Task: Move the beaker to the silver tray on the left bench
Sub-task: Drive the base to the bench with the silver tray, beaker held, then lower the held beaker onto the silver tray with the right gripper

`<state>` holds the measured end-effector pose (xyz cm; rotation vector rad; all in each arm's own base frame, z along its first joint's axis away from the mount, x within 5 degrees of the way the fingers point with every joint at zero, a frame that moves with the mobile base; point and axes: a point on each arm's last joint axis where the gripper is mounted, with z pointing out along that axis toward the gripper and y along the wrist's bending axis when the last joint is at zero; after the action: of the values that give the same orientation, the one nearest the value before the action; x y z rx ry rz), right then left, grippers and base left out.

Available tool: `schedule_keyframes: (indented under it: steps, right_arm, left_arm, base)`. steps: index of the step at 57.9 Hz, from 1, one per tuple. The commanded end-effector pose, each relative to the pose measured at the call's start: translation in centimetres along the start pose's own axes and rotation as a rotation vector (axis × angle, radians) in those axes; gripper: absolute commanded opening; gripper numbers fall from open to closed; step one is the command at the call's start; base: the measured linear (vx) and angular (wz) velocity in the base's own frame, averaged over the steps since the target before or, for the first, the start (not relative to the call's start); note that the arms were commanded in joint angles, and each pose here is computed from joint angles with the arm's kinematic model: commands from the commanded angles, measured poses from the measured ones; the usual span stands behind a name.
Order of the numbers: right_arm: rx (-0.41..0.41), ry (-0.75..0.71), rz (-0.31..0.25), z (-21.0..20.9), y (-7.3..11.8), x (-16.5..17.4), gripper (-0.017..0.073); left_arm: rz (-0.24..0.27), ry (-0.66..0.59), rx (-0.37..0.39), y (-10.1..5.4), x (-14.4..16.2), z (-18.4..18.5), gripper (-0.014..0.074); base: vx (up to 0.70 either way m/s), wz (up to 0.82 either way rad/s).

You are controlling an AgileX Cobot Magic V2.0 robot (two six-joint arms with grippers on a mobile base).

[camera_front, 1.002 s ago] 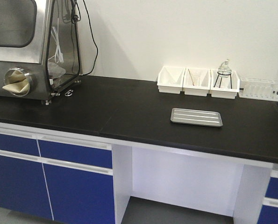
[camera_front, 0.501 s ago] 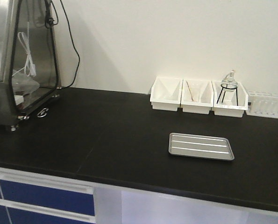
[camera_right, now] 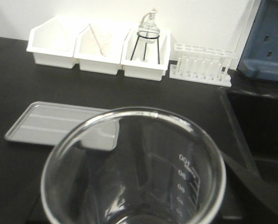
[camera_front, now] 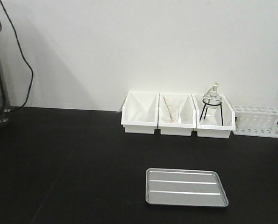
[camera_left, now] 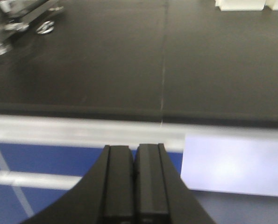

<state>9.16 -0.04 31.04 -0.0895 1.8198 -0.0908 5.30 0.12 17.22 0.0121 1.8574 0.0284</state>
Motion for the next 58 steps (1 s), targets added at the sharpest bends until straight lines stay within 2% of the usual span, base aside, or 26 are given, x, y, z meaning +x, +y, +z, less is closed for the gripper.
schedule_keyframes:
  steps: [1,28,58]
  right_arm:
    - [-0.017,-0.089,-0.035,-0.24,0.09,-1.44,-0.0003]
    - [-0.017,-0.089,-0.035,-0.24,0.09,-1.44,-0.0003]
    - [-0.017,-0.089,-0.035,-0.24,0.09,-1.44,-0.0003]
  left_arm:
    - [-0.005,-0.066,0.005,-0.05,0.08,0.18,0.0002]
    - [-0.005,-0.066,0.005,-0.05,0.07,0.18,0.0002]
    - [-0.005,-0.066,0.005,-0.05,0.08,0.18,0.0002]
  base:
    - [0.43,-0.22]
    - [0.34,-0.17]
    - [0.1,-0.05]
